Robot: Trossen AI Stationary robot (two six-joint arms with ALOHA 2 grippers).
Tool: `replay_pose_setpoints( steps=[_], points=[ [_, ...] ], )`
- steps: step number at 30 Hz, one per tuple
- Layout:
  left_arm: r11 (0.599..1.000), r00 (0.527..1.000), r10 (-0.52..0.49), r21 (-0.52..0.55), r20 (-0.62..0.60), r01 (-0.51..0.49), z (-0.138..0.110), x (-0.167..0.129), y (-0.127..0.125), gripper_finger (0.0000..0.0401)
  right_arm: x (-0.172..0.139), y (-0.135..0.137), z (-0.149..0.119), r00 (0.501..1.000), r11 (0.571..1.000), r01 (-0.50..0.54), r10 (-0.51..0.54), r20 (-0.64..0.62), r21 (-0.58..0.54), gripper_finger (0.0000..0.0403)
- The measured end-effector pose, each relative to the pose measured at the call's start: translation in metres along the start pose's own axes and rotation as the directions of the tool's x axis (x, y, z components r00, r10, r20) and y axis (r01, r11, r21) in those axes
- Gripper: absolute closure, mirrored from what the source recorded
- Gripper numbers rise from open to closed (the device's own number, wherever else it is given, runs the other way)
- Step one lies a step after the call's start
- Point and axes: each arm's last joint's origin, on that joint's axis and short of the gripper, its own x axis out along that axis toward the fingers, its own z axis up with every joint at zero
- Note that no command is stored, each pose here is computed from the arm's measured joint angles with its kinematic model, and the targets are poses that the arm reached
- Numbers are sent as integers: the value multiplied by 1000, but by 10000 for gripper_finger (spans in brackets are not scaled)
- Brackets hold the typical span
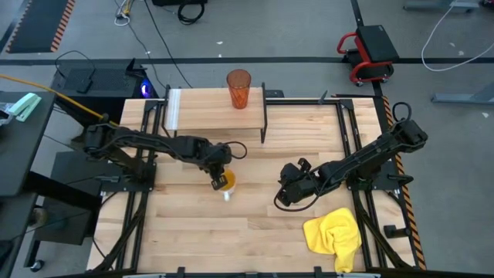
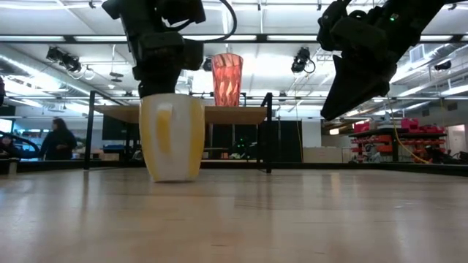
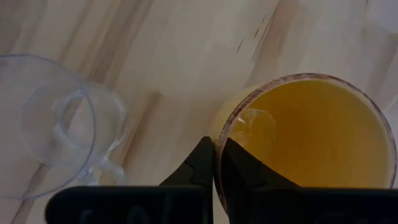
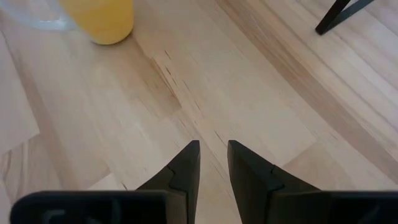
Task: Stack small to large cups/mugs on shelf
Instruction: Put the yellow mug on the shelf
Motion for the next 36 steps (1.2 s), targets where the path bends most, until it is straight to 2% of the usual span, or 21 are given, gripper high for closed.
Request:
replay_pose_setpoints(
  steps=[5, 11, 17, 24, 31, 36],
  points=[
    [999, 999, 32, 9, -2, -32, 10, -21, -4, 382, 0, 0, 0, 1000, 1000, 0, 0, 0, -3, 314],
    [984, 984, 176, 40, 8, -176, 27, -71, -11, 382, 0, 0, 0, 1000, 1000, 2, -2, -3, -14, 317],
    [949, 948, 316, -9, 39, -316, 45, -126, 2, 382, 0, 0, 0, 1000, 1000, 2, -2, -2, -31, 317],
    [934, 927, 356, -73, 121, -349, 70, -168, 40, 382, 0, 0, 0, 1000, 999, 2, -2, -2, -33, 317],
    [907, 913, 404, -157, 57, -392, 77, -177, 103, 382, 0, -1, 0, 1000, 998, 4, -4, -2, -55, 317],
    [898, 912, 402, -227, 81, -376, 81, -183, 145, 382, 3, -4, 4, 1000, 998, 15, -15, -2, -69, 317]
  ],
)
